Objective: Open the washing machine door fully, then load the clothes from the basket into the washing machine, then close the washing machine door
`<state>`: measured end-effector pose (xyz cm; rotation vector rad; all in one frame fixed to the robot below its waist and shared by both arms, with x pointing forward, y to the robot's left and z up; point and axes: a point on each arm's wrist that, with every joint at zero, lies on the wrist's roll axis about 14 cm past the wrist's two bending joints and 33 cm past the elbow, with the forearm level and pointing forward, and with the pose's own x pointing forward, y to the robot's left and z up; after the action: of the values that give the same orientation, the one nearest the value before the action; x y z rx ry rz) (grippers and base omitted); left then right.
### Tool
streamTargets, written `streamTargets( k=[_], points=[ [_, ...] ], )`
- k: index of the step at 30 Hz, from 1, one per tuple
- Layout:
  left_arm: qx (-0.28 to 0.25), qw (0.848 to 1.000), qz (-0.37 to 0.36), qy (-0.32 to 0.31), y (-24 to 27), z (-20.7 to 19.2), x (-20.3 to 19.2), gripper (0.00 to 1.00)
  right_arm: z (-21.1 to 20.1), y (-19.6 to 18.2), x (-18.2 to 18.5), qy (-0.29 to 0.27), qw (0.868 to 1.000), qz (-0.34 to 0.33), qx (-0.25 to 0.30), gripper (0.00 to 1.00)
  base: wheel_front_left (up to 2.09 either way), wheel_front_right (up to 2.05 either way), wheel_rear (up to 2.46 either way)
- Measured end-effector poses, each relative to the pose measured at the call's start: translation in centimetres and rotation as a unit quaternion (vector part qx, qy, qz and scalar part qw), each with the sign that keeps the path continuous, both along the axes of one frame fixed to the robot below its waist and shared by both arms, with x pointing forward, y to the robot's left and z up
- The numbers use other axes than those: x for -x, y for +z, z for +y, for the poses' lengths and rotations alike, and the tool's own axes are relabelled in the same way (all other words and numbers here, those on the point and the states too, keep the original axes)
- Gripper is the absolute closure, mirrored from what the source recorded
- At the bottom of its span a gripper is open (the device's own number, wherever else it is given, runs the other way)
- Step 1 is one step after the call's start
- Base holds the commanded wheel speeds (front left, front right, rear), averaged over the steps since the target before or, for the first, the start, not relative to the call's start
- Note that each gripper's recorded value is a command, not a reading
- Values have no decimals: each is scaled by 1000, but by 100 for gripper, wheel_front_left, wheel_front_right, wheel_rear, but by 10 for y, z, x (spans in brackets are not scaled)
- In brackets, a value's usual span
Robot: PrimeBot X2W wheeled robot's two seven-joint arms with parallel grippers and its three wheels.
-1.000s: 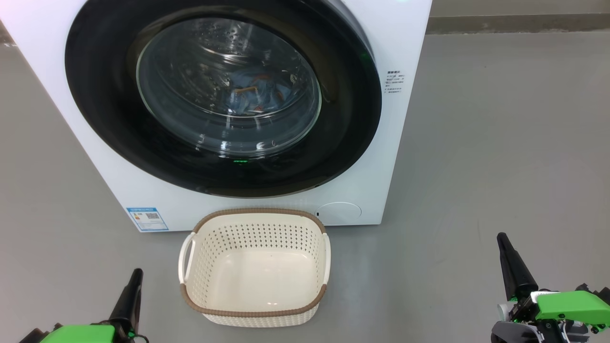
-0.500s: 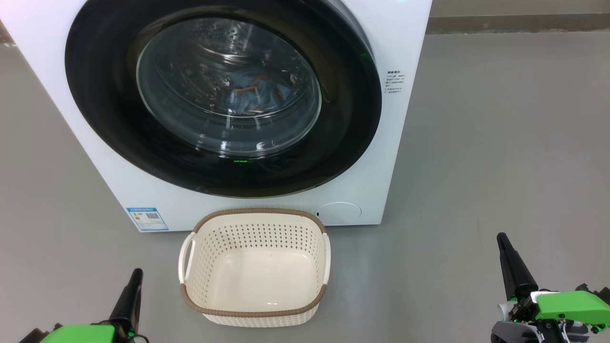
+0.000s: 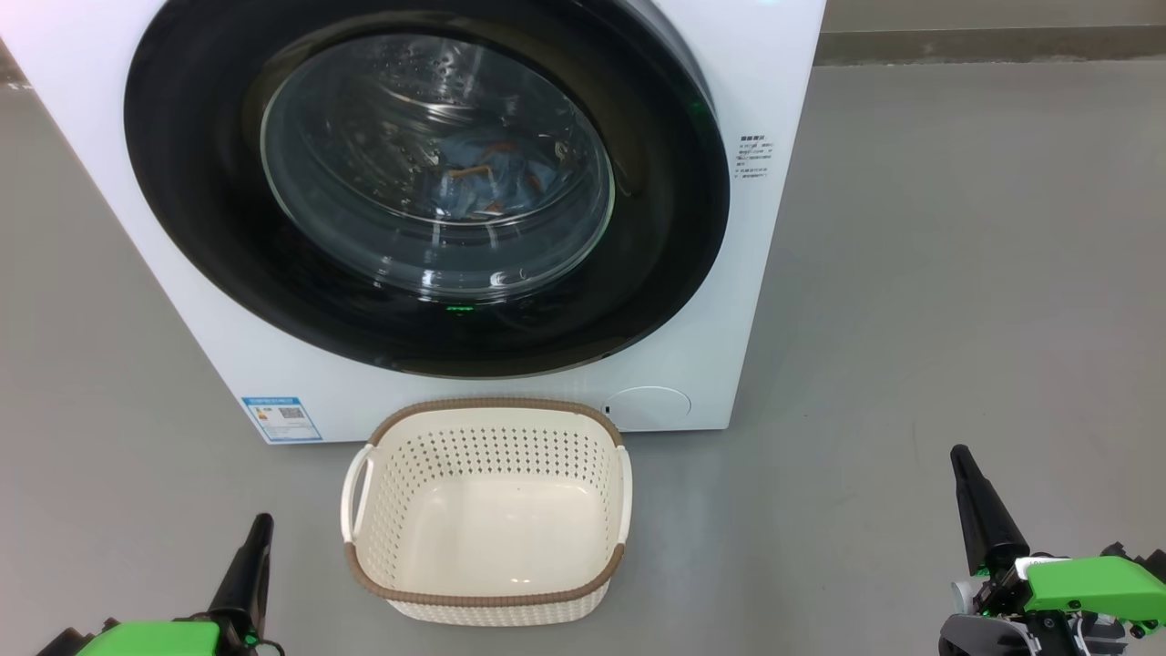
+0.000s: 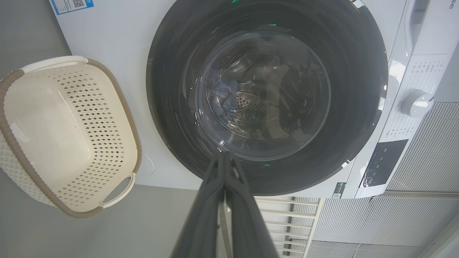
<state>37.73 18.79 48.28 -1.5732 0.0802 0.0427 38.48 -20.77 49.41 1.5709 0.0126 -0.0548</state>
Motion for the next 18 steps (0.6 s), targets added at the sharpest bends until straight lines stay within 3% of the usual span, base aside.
streamTargets(
  k=[18],
  points=[
    [0,1000,0,0,0,0,0,100,0,0,0,0,1000,0,-1,100,0,0,0]
  ],
)
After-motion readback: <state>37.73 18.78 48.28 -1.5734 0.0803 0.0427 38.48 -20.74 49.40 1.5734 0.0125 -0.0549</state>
